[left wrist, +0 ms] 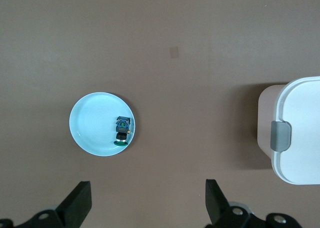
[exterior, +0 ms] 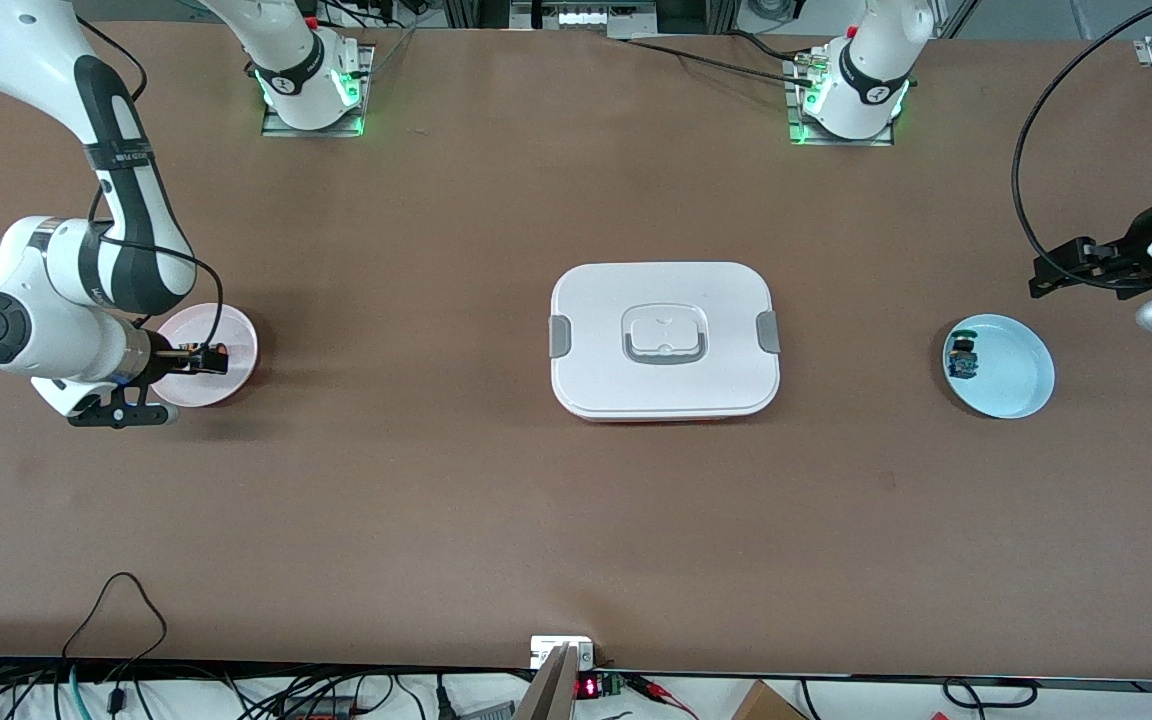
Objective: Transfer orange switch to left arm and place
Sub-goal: 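Lower the right gripper and close it on the orange switch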
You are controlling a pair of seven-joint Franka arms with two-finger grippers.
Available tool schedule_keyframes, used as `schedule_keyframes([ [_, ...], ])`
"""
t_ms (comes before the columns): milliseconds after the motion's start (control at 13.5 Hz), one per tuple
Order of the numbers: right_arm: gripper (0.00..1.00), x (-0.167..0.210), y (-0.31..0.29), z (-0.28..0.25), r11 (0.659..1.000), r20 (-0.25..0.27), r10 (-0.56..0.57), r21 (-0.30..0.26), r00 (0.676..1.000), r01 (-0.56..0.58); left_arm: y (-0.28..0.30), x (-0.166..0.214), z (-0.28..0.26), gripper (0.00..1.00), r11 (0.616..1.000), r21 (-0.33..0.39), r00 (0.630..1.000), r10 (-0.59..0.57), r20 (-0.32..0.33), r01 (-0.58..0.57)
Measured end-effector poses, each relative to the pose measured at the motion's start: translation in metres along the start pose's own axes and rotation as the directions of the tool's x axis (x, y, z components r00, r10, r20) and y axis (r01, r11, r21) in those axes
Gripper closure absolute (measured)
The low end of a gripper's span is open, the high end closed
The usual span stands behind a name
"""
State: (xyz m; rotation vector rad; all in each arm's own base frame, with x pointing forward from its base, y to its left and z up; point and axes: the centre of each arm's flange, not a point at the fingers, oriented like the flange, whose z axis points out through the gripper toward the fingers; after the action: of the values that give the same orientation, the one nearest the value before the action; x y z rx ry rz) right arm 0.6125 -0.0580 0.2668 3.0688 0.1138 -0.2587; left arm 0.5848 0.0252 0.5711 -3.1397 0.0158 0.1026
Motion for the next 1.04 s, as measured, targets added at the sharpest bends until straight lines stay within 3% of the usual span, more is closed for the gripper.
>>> schedule_keyframes([
  [592,0.00,-0.023,0.020,0.046,0.993,-0.028,-0.114,0.002,0.993,0.114,0.001,0.000,0.000,0.00,1.000,0.000,1.000,0.001,0.000,-0.001],
  [1035,0.00,-0.036,0.023,0.067,0.993,-0.030,-0.116,0.004,0.993,0.116,0.001,0.000,0.000,0.00,1.000,0.000,1.000,0.001,0.000,-0.001],
])
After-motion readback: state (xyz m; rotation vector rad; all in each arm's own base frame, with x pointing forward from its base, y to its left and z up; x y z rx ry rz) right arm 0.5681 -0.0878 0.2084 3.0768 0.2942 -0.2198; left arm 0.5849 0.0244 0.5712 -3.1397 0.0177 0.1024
